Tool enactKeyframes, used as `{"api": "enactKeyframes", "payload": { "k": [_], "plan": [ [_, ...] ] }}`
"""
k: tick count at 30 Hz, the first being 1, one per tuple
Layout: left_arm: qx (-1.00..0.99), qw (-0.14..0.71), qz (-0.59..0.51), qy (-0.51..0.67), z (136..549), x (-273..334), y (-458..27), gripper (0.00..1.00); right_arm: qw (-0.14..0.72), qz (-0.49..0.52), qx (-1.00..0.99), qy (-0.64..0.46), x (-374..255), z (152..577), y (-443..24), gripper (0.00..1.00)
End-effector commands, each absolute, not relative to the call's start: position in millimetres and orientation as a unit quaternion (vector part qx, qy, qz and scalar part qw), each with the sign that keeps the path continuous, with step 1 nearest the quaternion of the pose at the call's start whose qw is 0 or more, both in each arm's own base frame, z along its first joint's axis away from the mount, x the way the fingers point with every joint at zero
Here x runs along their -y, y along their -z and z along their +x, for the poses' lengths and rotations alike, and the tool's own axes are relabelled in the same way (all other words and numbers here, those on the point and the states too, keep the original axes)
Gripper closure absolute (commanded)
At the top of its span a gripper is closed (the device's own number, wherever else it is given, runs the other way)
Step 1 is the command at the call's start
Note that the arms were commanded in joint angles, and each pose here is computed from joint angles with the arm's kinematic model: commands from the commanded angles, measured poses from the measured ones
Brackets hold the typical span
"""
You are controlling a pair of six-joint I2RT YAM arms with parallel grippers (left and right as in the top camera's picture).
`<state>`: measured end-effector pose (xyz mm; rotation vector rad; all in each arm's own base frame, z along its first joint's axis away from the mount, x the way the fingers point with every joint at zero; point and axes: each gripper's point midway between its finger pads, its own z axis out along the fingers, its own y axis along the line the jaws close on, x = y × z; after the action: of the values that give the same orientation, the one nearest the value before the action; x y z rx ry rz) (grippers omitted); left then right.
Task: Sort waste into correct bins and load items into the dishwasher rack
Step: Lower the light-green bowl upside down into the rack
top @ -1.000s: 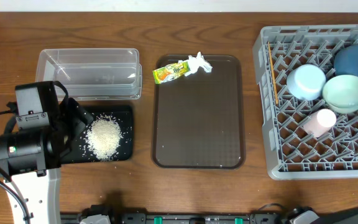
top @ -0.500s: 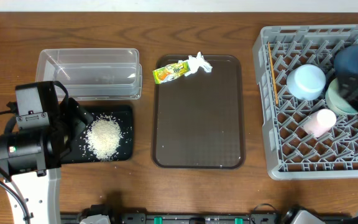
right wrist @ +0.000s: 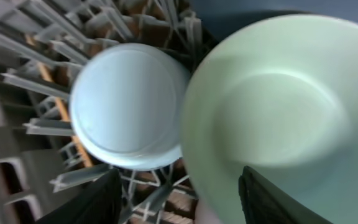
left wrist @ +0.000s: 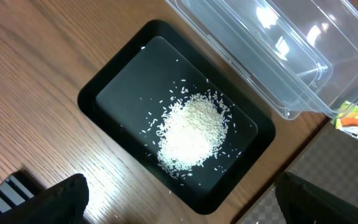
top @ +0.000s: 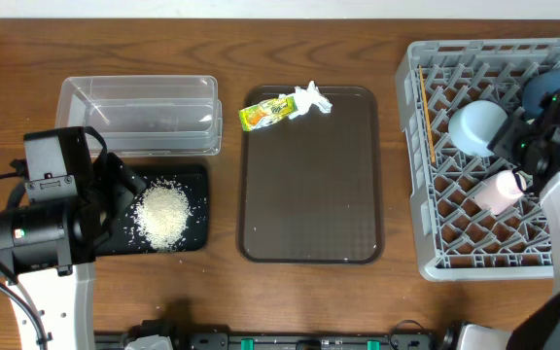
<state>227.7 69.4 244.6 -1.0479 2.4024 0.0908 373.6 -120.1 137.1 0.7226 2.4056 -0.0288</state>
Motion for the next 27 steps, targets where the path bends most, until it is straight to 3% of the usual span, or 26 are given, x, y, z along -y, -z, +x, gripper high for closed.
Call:
{"api": "enactKeyframes", "payload": {
  "k": [1, 5, 8, 16, 27],
  "plan": [
    [-0.882, 0.262, -0.391, -0.036, 227.5, -71.7, -248.8, 0.03, 0.305, 0.262, -0.915, 0.044, 128.3, 375.8, -133.3, 0.41],
    [-0.882, 0.262, -0.391, -0.036, 227.5, -71.7, -248.8, 0.02, 0.296, 0.259, -0.918, 0.044, 128.0, 375.5, -126.6, 0.49],
    [-0.882, 0.262, -0.391, -0.036, 227.5, -71.7, -248.8, 0.03, 0.295, 0.259, -0.919, 0.044, 127.9, 375.2, -126.6, 0.69],
    [-0.882, 0.262, -0.391, -0.036, 227.5, -71.7, -248.8, 0.03, 0.292, 0.280, -0.914, 0.037, 126.5, 371.0, -128.8, 0.99],
    [-0.882, 0.262, -0.391, -0.036, 227.5, -71.7, -248.8, 0.02, 0.396, 0.296, -0.867, -0.067, 130.2, 357.3, -209.8, 0.99]
  ]
}}
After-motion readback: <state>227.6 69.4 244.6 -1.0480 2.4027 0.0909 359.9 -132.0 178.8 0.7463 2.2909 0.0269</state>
